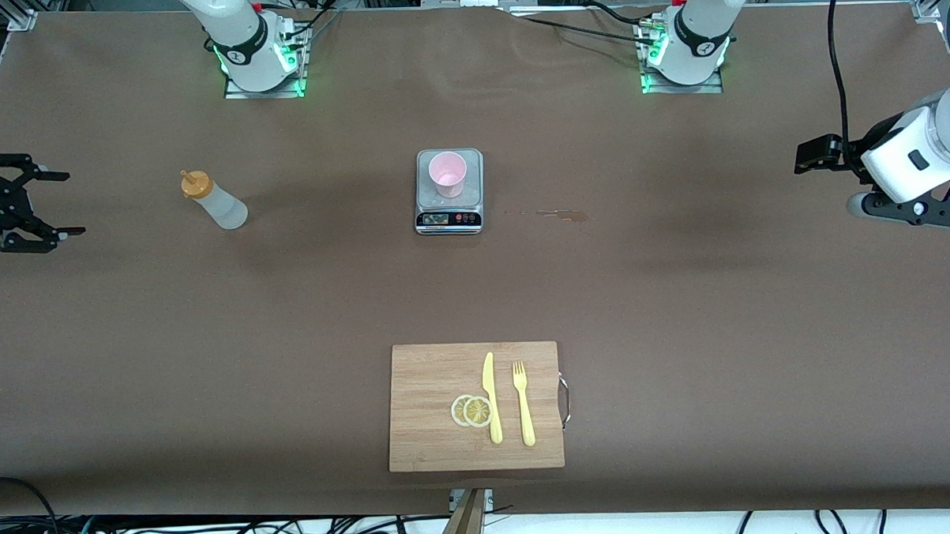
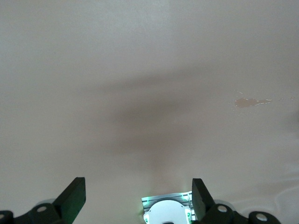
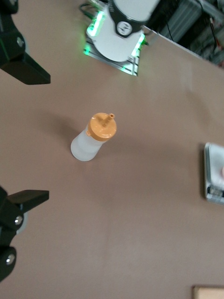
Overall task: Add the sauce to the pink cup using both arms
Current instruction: 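Open the right gripper and withdraw it from the bottle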
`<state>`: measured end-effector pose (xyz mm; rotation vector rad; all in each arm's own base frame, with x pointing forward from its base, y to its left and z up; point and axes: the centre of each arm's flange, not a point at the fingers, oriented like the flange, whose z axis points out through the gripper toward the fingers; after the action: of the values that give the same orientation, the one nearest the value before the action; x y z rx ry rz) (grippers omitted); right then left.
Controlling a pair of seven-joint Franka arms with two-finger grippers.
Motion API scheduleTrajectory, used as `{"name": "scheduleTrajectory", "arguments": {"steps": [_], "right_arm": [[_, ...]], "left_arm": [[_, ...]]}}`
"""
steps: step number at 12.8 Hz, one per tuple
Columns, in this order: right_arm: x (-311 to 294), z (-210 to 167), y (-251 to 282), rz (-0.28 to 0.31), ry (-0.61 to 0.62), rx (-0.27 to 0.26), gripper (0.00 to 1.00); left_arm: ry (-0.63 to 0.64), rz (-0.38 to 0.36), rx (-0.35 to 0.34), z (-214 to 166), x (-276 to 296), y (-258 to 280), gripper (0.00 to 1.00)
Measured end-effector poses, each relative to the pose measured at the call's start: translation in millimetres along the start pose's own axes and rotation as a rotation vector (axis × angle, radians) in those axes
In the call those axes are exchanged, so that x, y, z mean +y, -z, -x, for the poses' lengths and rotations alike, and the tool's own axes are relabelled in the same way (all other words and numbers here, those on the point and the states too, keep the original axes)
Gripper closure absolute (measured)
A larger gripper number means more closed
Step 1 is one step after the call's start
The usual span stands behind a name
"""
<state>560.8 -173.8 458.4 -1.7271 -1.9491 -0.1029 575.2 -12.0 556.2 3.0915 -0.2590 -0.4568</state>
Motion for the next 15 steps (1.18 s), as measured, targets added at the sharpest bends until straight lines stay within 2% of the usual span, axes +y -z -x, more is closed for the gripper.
{"name": "scheduleTrajectory", "arguments": {"steps": [4,8,11,15], "right_arm": [[-22.7,-67.3,24.9,0.093,-0.338,-0.118,0.00],[-38.6,-141.4,37.8,0.176,-0.612,-0.208,0.00],[-41.1,-171.5,35.1,0.217,-0.799,-0.229,0.00],[-38.8,-196.6,27.3,0.256,-1.001,-0.219,0.00]], "left_arm": [[0.000,0.000,0.000,-0.2,0.2,0.0,0.00],[0.000,0.000,0.002,-0.1,0.2,0.7,0.00],[-0.001,0.000,0.003,-0.1,0.3,1.0,0.00],[-0.003,0.011,0.005,-0.4,1.6,1.2,0.00]]}}
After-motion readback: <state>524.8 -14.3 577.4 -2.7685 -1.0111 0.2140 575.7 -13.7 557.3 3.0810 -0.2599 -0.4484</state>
